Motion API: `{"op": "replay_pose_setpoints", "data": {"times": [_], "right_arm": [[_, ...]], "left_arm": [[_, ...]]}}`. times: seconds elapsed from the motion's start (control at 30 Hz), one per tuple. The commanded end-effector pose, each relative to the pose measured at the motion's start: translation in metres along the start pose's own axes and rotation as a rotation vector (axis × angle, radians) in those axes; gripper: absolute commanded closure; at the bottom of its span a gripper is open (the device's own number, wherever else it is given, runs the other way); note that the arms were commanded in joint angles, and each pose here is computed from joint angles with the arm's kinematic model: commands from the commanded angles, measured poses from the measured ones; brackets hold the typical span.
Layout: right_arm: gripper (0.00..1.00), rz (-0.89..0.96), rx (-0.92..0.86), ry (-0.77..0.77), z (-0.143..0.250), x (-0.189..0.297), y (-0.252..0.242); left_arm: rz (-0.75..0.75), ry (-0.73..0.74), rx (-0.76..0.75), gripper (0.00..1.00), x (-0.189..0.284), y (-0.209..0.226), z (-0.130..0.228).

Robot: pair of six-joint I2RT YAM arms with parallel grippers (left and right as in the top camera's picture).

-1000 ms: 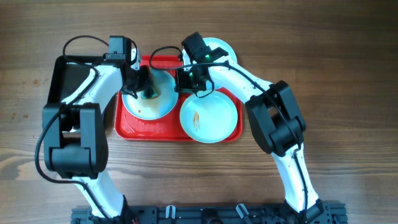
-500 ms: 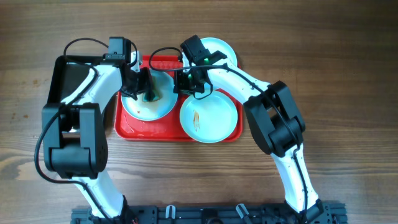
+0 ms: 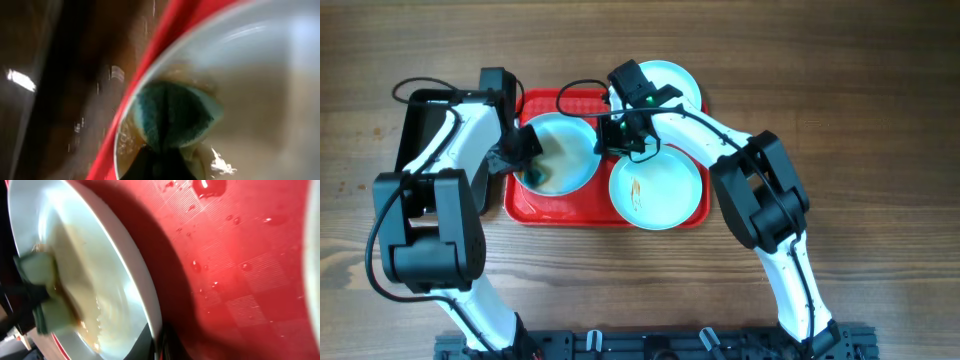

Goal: Clean dirty plates on tray and stack at the side
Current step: 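Scrub the left plate with the sponge while the right gripper holds it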

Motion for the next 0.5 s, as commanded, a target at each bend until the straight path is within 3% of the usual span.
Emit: {"op": "replay_pose_setpoints", "data": {"times": [0.0, 0.13, 0.27, 0.37, 0.47], "right_arm": [[0.96, 0.031, -0.03, 0.009, 0.0, -0.007, -0.021], [0.96, 0.032, -0.025, 0.011, 0.001, -0.007, -0.021], [0.96, 0.033, -0.024, 0.01, 0.001, -0.007, -0.021], [0.96, 0.033, -0.025, 0.01, 0.001, -0.007, -0.021], [0.96, 0.032, -0.025, 0.01, 0.001, -0.007, -0.021]], "left_arm": [[-0.09, -0.137, 0.084, 0.96, -0.012, 0.016, -0.027], [0.085, -0.169, 0.028, 0.96, -0.009, -0.032, -0.032], [0.313, -0.161, -0.209, 0.96, 0.0, -0.091, -0.02], [0.462, -0.103, -0.343, 0.96, 0.009, -0.12, 0.001], [0.574, -0.004, -0.376, 0.96, 0.016, -0.13, 0.023]]}}
Point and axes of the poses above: each gripper's point midway between its finger pads, its own x axis back along the fingers, its own y axis along the line the jaws close on, z = x × y, the point moved 1 cm from there along x, back along the fingers, and after that the axes turned 4 degrees about x, right-handed, at the moved point
